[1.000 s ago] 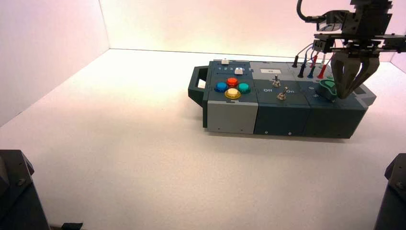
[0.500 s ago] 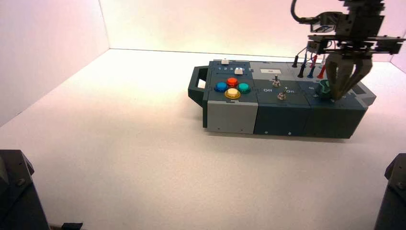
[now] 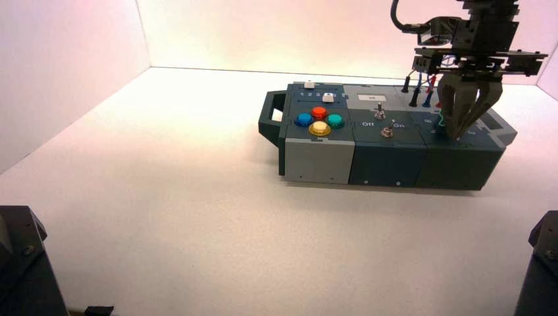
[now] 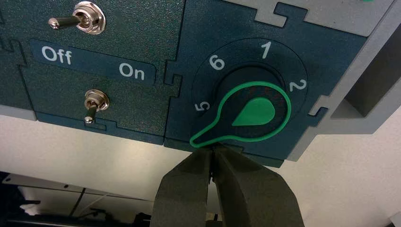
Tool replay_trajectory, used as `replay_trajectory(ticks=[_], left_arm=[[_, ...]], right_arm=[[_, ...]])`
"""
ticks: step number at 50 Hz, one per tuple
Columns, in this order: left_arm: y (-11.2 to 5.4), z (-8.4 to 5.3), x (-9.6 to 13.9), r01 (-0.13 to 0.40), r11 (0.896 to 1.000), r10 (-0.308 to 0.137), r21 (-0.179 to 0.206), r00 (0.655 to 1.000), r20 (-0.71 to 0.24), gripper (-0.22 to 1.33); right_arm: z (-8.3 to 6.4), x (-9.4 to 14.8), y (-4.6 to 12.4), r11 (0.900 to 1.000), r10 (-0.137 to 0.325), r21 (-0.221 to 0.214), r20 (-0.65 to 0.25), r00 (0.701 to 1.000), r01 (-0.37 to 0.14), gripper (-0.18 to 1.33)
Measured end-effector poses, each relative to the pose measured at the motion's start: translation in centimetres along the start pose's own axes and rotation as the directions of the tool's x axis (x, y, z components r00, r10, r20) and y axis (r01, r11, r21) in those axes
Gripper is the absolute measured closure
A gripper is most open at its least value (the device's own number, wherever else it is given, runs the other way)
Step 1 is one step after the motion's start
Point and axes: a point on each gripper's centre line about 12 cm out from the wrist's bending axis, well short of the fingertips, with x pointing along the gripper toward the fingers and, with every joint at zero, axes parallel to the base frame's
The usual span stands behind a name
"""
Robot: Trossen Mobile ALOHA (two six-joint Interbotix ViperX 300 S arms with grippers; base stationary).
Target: Turn the knob to position 5.
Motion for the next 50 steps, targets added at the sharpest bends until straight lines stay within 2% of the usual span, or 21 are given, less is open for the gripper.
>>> replay_trajectory(ticks=[50], left_arm=[[0.00, 0.02, -0.04, 0.000, 1.000, 0.000, 0.005, 1.000, 0.002, 1.28]], right_arm=[[0.66, -0.43, 0.14, 1.0000, 0.005, 0.003, 0.014, 1.000, -0.005, 1.29]])
